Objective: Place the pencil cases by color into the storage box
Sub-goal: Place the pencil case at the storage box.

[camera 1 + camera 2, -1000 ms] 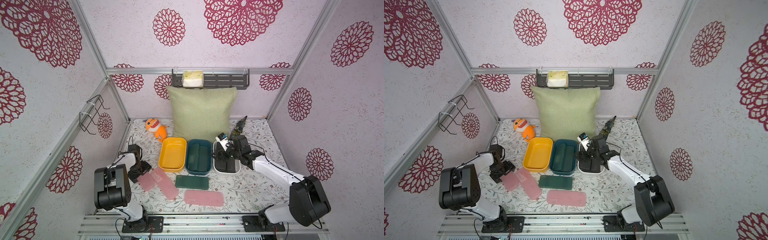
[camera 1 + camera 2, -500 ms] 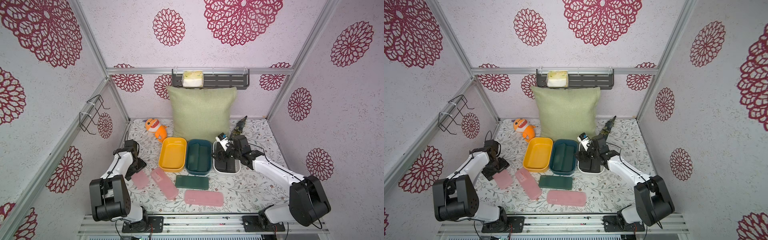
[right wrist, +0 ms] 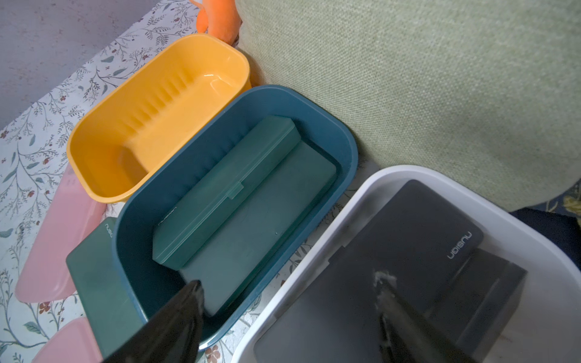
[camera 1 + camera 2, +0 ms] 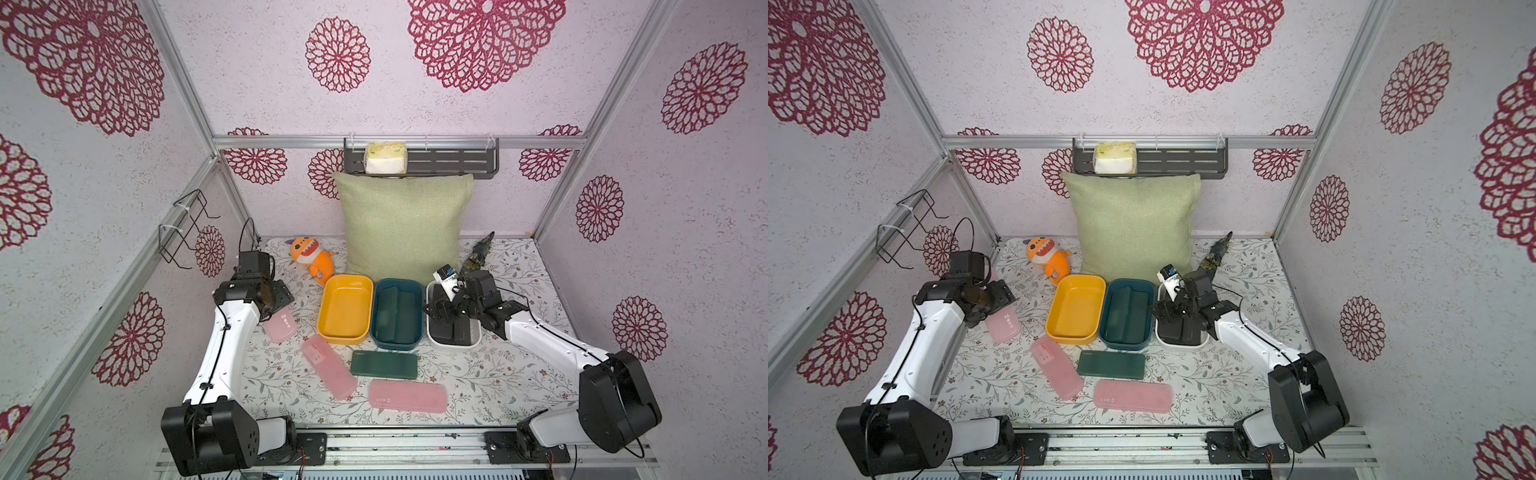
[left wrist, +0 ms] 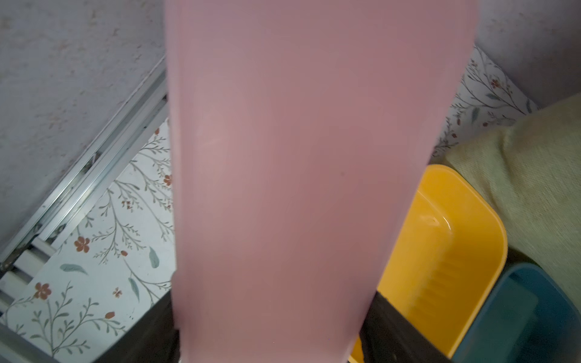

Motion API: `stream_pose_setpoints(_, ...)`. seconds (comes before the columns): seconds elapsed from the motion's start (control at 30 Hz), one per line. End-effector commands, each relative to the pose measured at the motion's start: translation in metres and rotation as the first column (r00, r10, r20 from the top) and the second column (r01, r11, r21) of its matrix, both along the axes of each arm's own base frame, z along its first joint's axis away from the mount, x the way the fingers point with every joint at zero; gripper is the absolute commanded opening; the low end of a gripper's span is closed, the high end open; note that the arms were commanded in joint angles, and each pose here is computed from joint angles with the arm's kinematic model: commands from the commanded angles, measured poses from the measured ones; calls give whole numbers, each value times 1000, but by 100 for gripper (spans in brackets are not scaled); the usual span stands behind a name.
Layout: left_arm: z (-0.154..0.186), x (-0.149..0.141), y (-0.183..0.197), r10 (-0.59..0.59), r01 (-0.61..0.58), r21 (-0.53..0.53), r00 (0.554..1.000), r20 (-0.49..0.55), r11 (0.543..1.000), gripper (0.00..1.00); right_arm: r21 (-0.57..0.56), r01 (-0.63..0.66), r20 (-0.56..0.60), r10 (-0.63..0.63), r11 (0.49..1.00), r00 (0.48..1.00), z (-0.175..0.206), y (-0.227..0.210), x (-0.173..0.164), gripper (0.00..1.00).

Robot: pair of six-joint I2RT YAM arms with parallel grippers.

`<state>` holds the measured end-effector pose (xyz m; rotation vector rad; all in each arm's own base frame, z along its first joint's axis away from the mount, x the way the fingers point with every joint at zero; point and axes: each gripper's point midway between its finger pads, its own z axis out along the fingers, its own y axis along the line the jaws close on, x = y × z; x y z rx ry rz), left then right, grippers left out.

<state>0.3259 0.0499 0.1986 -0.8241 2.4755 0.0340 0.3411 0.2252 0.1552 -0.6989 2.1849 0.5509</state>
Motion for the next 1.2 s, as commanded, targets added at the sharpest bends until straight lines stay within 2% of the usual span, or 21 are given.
stream_pose_setpoints(0.0, 5, 23, -28, -164, 164, 6, 986, 13, 986, 52, 28, 58, 26, -58, 998, 998, 21, -2, 9, 86)
stream_pose_setpoints(0.13, 11, 49, -65, -313, 313, 5, 948, 47, 950, 52, 26, 93, 16, -94, 995, 995, 21, -6, 11, 86)
stream_pose_setpoints(0.33, 9, 77, -115, -487, 487, -4, 873, 41, 873, 53, 18, 130, 2, -130, 991, 992, 19, -12, 11, 86)
stream_pose_setpoints(0.53, -9, 104, -160, -578, 579, -33, 816, 27, 815, 53, 17, 156, -9, -156, 988, 988, 18, -16, 12, 86)
stream_pose_setpoints(0.87, -58, 120, -184, -591, 584, -106, 805, -55, 805, 54, 0, 178, -8, -178, 984, 984, 18, -23, 11, 86)
stream_pose_setpoints(1.17, -88, 104, -182, -556, 541, -134, 818, -147, 830, 54, -1, 181, -15, -181, 984, 983, 17, -23, 11, 87)
